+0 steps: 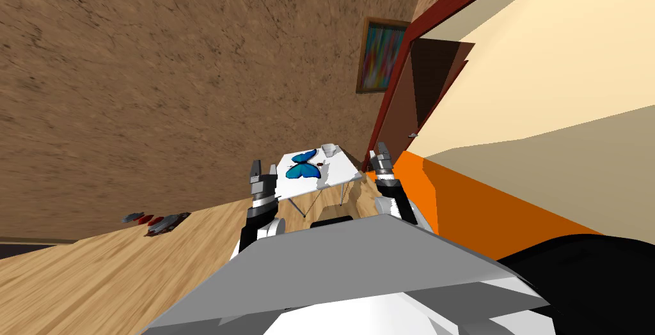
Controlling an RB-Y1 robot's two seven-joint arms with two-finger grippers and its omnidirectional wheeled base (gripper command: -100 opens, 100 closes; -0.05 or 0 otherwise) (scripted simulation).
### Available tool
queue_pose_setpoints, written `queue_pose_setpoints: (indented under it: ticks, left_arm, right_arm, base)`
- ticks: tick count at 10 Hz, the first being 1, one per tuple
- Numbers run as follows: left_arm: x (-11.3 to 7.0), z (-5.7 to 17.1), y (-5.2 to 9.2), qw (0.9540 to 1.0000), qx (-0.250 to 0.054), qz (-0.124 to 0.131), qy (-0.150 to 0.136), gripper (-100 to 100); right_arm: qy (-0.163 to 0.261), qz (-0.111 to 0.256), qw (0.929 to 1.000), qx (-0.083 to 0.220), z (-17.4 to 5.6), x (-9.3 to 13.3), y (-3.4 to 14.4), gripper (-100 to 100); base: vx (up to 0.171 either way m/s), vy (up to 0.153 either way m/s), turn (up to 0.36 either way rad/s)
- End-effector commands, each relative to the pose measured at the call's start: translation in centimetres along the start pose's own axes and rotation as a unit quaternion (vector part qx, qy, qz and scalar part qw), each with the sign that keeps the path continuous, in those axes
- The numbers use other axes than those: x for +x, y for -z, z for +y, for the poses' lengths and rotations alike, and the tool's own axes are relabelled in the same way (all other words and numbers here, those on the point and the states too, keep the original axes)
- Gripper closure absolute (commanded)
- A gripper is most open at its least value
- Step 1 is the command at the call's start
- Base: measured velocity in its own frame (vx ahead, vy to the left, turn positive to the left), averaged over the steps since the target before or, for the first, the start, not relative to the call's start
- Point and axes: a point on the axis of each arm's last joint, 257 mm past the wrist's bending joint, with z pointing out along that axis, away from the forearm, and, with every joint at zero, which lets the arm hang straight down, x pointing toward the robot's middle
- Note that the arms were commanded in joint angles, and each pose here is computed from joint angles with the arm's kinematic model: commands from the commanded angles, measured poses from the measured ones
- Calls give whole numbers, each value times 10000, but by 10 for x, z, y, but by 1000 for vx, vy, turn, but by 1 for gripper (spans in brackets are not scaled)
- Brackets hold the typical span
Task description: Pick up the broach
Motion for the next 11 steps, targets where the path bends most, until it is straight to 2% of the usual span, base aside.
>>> queue_pose_setpoints:
  ticks: [1, 4, 5, 7, 8, 9, 11]
  left_arm:
    - [5, 12, 2, 9997, -181, 146, 37, -100]
    - [21, 57, 16, 9947, -877, 490, 227, -100]
    - [21, 59, 16, 9942, -927, 495, 225, -100]
    - [32, 101, 35, 9843, -1561, 724, 397, -100]
    - [33, 107, 37, 9822, -1682, 737, 389, -100]
    - [38, 128, 50, 9748, -2010, 840, 474, -100]
    - [39, 133, 52, 9726, -2112, 850, 467, -100]
  right_arm:
    - [0, 0, 10000, 0, 0, 0, 0, 0]
    - [0, 0, 10000, -1, 0, 0, 0, 0]
    - [-1, 0, 10000, -1, 0, 0, 0, 0]
    - [-1, 0, 10000, -1, 0, 0, 0, 0]
    - [-1, 0, 10000, -1, 0, 0, 0, 0]
    - [-1, 0, 10000, -1, 0, 0, 0, 0]
    - [-1, 0, 10000, -1, 0, 0, 0, 0]
  base:
    - [-25, 9, -12]
    - [-92, 9, -21]
    - [-110, -6, -11]
    - [-109, -42, -35]
    - [-100, -49, -14]
    - [-96, -32, -31]
    - [-54, -20, -18]
